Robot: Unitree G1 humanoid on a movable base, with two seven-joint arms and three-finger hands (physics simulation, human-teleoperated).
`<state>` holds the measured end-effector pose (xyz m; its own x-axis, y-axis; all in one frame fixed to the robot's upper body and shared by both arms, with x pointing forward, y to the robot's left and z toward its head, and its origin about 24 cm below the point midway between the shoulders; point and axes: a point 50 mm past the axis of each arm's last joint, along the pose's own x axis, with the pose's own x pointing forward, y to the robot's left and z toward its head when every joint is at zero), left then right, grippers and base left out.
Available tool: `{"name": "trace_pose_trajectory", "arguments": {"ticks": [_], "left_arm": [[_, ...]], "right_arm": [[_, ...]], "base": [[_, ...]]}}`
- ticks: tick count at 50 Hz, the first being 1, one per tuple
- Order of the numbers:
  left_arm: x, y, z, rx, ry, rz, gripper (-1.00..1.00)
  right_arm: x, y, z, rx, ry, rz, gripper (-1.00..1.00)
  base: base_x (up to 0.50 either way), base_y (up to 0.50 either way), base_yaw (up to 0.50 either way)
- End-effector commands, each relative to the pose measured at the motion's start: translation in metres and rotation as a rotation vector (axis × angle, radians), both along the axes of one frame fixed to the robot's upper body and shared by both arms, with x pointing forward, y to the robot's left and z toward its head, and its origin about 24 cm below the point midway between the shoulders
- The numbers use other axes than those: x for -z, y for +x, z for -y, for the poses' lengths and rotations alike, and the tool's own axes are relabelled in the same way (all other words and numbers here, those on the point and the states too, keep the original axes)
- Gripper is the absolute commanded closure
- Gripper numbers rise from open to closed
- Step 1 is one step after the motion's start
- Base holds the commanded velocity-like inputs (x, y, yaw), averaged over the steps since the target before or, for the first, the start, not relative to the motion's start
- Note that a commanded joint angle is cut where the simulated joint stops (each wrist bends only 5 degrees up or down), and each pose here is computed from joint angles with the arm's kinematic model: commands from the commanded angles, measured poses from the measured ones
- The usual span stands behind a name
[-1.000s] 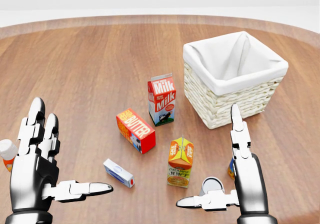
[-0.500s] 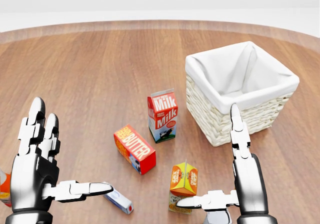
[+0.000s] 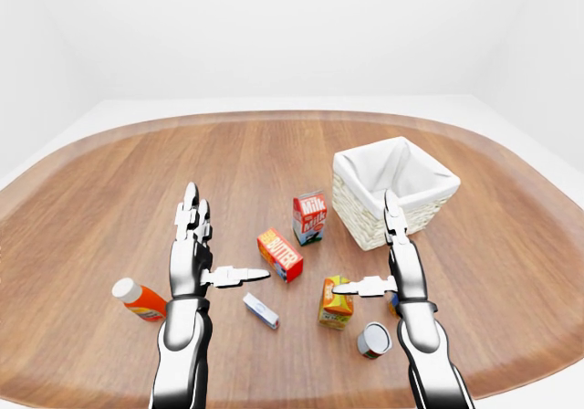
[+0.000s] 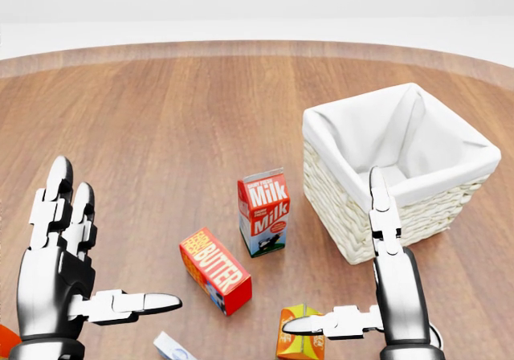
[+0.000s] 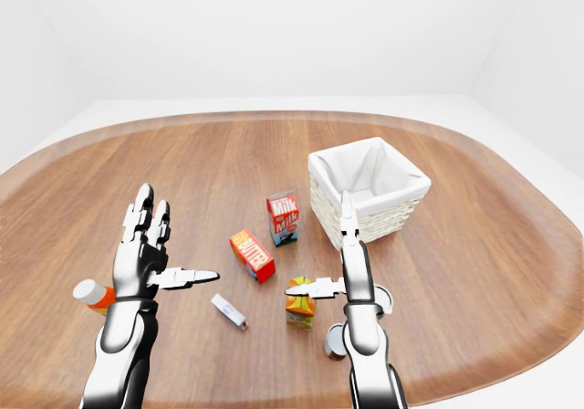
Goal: Pick up the alphabet soup and the tomato sauce, and put them in the basket.
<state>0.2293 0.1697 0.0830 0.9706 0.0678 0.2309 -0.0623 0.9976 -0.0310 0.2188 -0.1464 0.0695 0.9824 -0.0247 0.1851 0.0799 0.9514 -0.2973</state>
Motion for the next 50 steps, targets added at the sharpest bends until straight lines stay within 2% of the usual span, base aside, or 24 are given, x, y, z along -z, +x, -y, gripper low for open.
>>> {"name": "trace_pose_trajectory", "arguments": {"ticks": [1,19,32,38,50], "left_arm": [[0.000,0.000,0.000,-0.001,0.000,0.002,-1.00],[0.000,0.000,0.000,-0.002,0.000,-0.001,-1.00],[0.001,-0.001,0.001,0.006,-0.004,-0.004,-1.00],[0.006,0.000,0.005,0.025,0.039,-0.027,-1.00],[0.009,0.001,0.006,0.029,0.056,-0.045,-1.00]], "right_arm": [[0.000,0.000,0.000,0.000,-0.001,-0.001,-1.00],[-0.001,-0.001,0.000,0.000,0.001,0.003,-1.00],[0.000,0.000,0.000,-0.005,0.003,0.000,-1.00],[0.004,0.001,-0.001,0.003,-0.014,-0.016,-1.00],[0.012,-0.001,-0.004,-0.010,-0.042,-0.050,-1.00]], "base": [[0.21,0.00,0.00],[0.21,0.00,0.00],[0.00,0.00,0.00],[0.00,0.00,0.00],[0.00,0.00,0.00]]}}
